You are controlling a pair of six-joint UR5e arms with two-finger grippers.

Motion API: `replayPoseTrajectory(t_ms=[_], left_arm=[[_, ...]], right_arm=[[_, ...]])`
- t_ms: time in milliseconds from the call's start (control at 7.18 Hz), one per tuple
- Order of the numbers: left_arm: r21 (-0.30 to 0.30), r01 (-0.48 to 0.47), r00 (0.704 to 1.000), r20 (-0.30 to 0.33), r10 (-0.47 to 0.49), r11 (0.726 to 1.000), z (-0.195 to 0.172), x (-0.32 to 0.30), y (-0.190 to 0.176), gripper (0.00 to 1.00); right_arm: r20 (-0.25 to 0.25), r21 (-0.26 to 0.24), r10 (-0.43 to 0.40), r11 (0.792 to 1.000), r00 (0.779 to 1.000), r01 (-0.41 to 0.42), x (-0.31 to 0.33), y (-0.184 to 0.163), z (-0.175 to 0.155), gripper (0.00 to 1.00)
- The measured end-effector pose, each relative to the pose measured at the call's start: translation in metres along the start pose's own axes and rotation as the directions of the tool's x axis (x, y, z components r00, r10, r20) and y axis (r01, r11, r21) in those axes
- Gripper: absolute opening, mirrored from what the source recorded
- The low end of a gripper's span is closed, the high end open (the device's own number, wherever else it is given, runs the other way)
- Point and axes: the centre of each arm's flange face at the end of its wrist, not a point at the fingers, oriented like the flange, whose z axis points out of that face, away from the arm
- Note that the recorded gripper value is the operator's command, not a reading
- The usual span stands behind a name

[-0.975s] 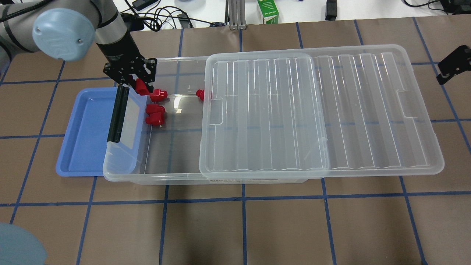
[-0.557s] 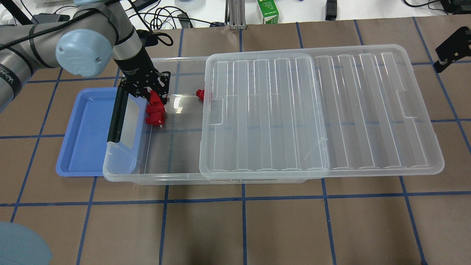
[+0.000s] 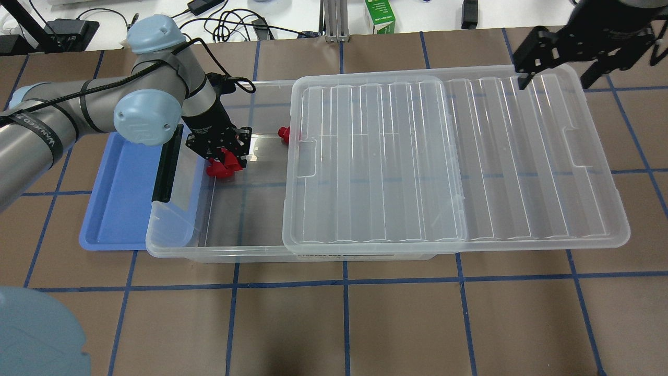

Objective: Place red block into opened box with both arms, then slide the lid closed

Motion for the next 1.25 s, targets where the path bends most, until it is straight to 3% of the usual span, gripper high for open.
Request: replayPoseTrajectory(t_ms=[418, 697, 836, 975, 1254], left_arm=[[-0.02, -0.006, 1.0, -0.002, 0.006, 1.0, 0.031, -0.004, -0.012, 0.04], [-0.047, -0.005, 1.0, -0.004, 0.005, 0.999, 0.049, -0.005, -0.016, 0.49], [-0.06, -0.006, 1.0, -0.002, 0.006, 0.998, 0.058, -0.006, -0.017, 0.85], [-0.067, -0.007, 1.0, 0.0, 0.007, 0.998, 0.065, -0.006, -0.019, 1.0], [-0.058, -0.011, 1.0, 0.005, 0.011, 0.998, 0.063, -0.004, -0.02, 1.0]], right_arm=[[-0.004, -0.009, -0.009, 1.0, 1.0, 0.009, -0.028, -0.004, 0.008, 1.0], [-0.004, -0.007, -0.01, 1.0, 1.0, 0.01, -0.029, -0.004, 0.008, 1.0], [-0.005, -0.006, -0.01, 1.0, 1.0, 0.01, -0.029, -0.004, 0.007, 1.0], [-0.005, -0.004, -0.011, 1.0, 1.0, 0.01, -0.029, -0.004, 0.007, 1.0], [-0.005, -0.005, -0.01, 1.0, 1.0, 0.01, -0.029, -0.004, 0.007, 1.0]])
